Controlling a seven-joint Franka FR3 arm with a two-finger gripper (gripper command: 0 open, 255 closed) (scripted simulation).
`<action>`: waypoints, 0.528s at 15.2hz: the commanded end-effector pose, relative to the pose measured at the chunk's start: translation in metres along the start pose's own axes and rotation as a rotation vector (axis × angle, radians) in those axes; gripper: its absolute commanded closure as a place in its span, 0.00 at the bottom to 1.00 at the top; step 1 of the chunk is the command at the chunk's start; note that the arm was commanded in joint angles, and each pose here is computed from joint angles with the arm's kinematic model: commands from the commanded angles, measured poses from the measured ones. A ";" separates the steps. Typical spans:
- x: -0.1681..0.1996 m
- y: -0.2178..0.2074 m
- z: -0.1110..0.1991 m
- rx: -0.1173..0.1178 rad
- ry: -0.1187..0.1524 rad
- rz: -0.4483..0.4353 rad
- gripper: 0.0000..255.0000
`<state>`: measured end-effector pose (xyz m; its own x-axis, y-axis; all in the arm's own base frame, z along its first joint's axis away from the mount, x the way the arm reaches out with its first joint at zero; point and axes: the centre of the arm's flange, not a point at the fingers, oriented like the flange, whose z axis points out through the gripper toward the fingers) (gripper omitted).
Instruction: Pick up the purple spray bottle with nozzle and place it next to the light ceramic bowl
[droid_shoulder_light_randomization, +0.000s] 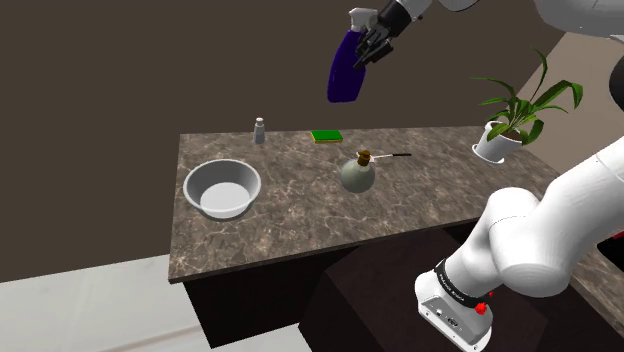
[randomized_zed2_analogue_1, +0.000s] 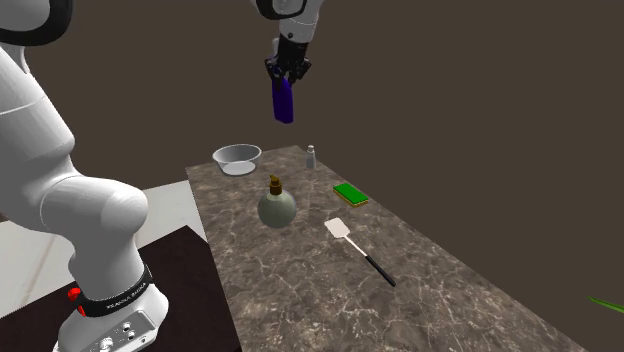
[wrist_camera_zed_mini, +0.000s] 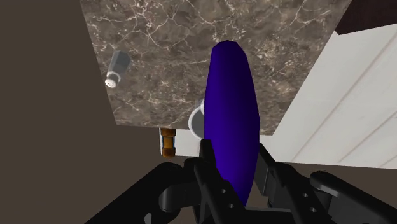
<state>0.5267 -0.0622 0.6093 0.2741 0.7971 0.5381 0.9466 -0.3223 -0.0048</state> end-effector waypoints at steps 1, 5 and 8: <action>0.021 -0.012 0.010 -0.002 0.000 0.001 1.00; 0.060 -0.037 0.036 -0.002 0.000 0.001 1.00; 0.090 -0.055 0.054 -0.002 0.000 0.001 1.00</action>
<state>0.5081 0.0407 0.6114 0.2742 0.7975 0.5374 0.9465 -0.3226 -0.0042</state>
